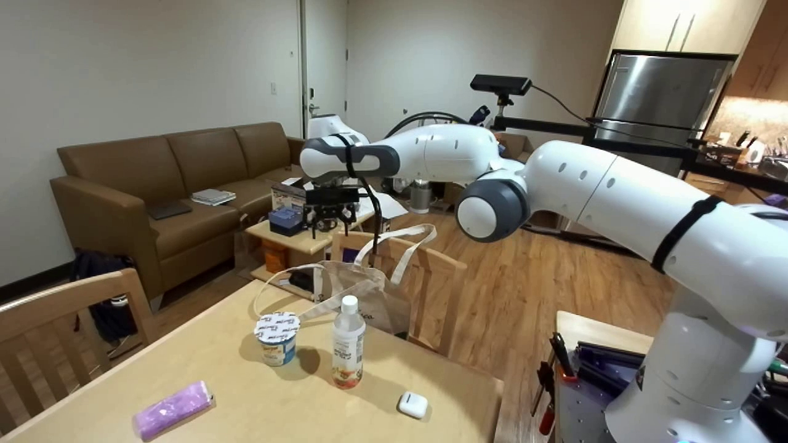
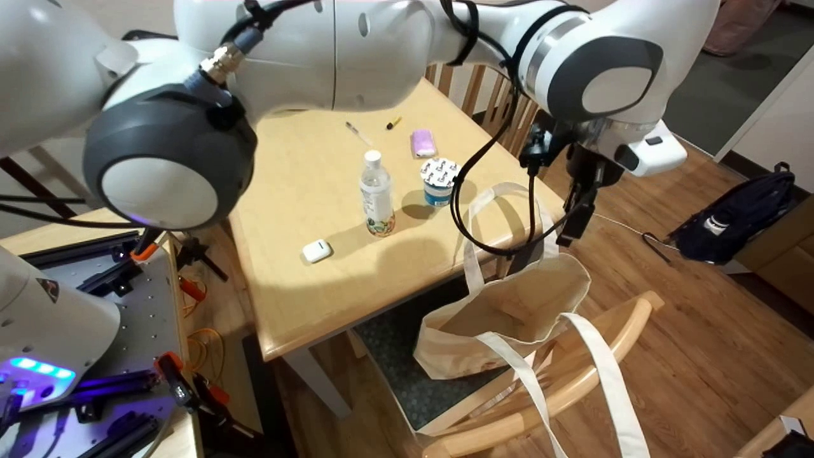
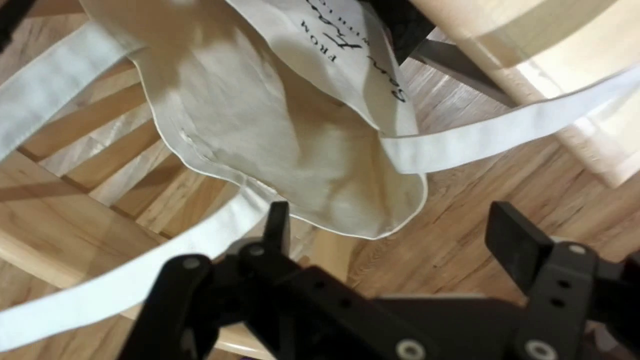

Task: Pick up the white object from the left and put it inside the bag

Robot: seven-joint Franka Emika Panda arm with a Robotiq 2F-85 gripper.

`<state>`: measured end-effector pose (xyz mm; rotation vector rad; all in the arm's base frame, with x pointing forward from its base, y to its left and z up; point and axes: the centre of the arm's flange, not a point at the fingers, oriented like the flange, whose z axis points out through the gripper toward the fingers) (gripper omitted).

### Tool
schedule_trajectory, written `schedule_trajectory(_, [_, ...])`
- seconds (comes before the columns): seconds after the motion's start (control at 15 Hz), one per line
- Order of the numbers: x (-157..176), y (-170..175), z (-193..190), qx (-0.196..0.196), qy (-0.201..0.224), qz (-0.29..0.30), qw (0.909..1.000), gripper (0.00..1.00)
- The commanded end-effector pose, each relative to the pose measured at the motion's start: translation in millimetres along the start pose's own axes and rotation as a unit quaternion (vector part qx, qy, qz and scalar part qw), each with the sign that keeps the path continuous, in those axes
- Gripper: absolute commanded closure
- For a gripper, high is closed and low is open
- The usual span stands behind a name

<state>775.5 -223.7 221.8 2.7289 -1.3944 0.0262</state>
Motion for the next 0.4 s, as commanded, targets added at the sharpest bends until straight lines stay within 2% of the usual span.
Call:
schedule_trajectory(0.0, [3, -61, -31, 0.012, 0.012, -0.099, 0.9950, 0.00])
schedule_trajectory(0.2, [-40, -93, -40, 0.016, 0.023, -0.177, 0.9839, 0.00])
schedule_trajectory(0.27, [-49, -62, -32, 0.014, 0.017, -0.130, 0.9913, 0.00])
schedule_trajectory(0.33, [-59, -73, -34, 0.014, 0.019, -0.147, 0.9889, 0.00])
